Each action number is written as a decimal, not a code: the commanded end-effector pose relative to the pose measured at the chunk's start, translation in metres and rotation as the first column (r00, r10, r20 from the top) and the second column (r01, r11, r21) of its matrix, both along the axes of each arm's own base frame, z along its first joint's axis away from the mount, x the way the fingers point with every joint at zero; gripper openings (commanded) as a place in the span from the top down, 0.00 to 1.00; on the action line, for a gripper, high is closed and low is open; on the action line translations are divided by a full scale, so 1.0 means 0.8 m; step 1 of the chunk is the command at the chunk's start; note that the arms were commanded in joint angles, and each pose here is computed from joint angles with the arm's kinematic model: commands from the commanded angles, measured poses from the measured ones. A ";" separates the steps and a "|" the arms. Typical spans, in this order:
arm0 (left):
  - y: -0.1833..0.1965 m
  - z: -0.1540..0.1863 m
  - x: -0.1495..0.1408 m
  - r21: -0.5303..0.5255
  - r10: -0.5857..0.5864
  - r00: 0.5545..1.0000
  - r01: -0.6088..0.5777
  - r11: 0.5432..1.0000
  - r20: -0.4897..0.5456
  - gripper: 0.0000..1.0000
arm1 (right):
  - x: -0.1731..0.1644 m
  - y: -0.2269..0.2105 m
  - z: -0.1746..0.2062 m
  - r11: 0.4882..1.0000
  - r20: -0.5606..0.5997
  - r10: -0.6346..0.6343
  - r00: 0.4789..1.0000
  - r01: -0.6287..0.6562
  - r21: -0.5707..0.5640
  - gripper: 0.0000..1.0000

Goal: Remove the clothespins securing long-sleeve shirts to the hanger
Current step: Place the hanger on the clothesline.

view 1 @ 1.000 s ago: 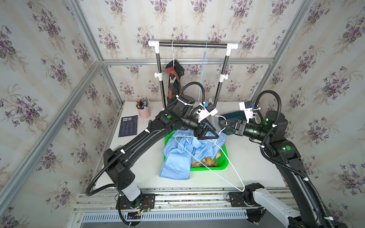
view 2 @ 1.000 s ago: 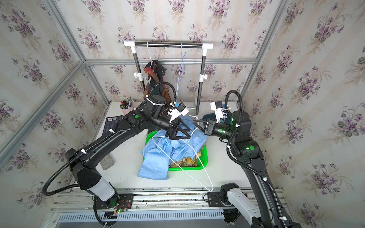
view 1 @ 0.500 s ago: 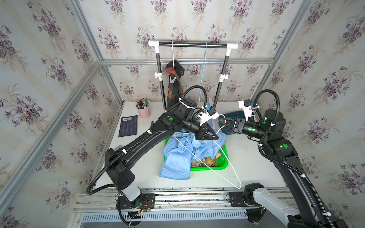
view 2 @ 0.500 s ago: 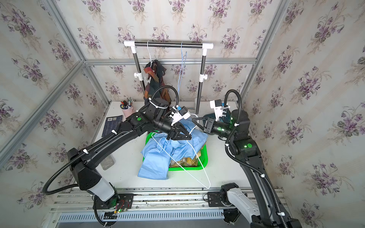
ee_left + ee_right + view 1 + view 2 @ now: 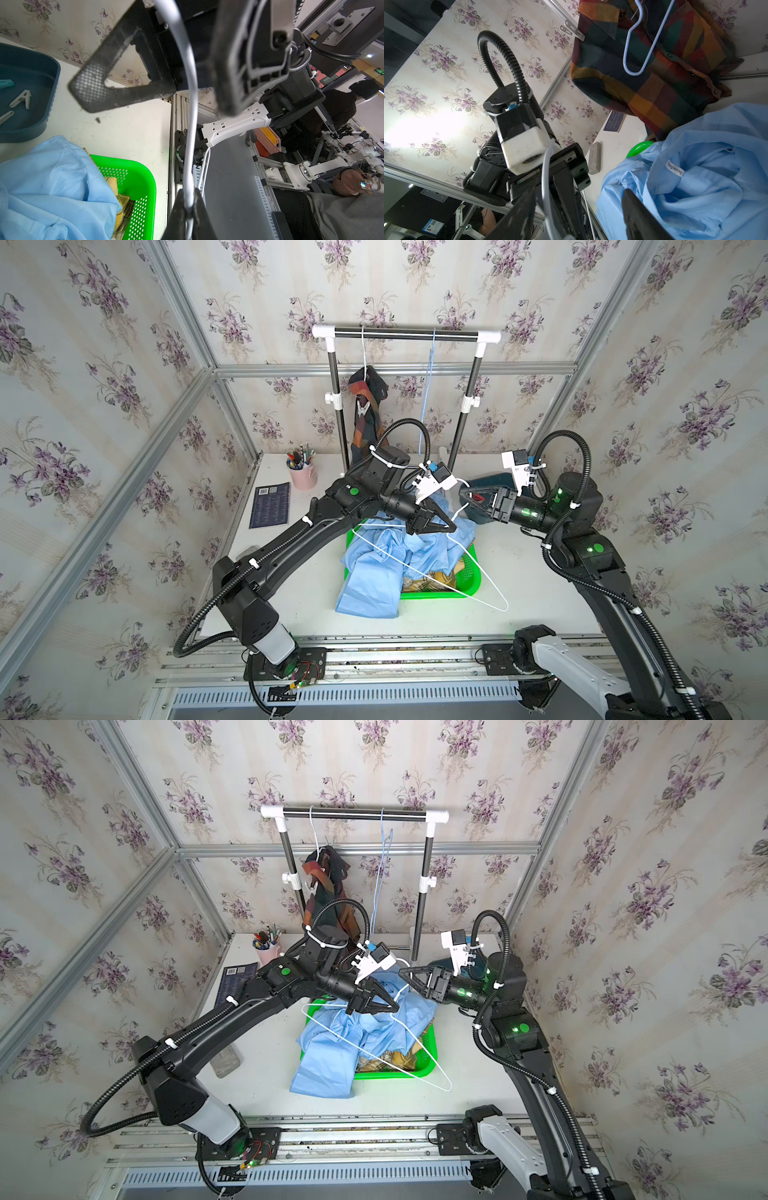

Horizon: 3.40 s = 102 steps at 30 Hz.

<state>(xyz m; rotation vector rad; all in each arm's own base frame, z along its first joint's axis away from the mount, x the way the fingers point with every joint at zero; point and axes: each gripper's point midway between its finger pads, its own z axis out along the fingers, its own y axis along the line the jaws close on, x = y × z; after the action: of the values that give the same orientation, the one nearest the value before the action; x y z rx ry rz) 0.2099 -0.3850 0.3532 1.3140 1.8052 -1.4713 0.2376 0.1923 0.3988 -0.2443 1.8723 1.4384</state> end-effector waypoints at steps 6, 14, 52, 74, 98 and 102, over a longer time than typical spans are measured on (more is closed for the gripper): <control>0.055 0.004 0.023 -0.019 0.108 0.994 -0.107 0.994 0.022 1.00 | 0.015 -0.020 -0.007 0.997 0.032 -0.067 0.997 0.069 -0.045 0.21; 0.132 0.033 0.049 -0.067 0.287 0.956 -0.282 0.957 0.068 1.00 | -0.002 -0.007 -0.057 0.998 -0.037 0.053 0.998 -0.054 -0.011 0.25; 0.162 0.044 0.100 -0.103 0.375 0.927 -0.372 0.922 0.012 0.98 | -0.047 0.031 -0.100 0.976 -0.060 0.215 0.975 -0.212 0.055 1.00; 0.225 0.074 0.105 -0.126 0.650 0.750 -0.638 0.760 0.120 0.01 | -0.097 0.014 -0.024 0.977 0.087 0.212 0.973 -0.214 0.014 1.00; 0.314 0.141 -0.021 -0.319 0.835 0.488 -0.773 0.549 0.254 0.01 | -0.025 -0.089 0.187 0.866 0.407 -0.409 0.817 0.489 -0.110 1.00; 0.295 0.138 -0.021 -0.299 0.789 0.572 -0.730 0.614 0.224 0.01 | -0.015 -0.115 0.194 0.794 0.412 -0.522 0.747 0.602 -0.087 1.00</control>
<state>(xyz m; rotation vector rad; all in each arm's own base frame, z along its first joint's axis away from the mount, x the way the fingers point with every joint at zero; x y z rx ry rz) 0.1890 -0.1443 0.4669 0.4809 1.6119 -0.7881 0.2175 0.1232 0.5479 -0.1327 1.6232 0.8325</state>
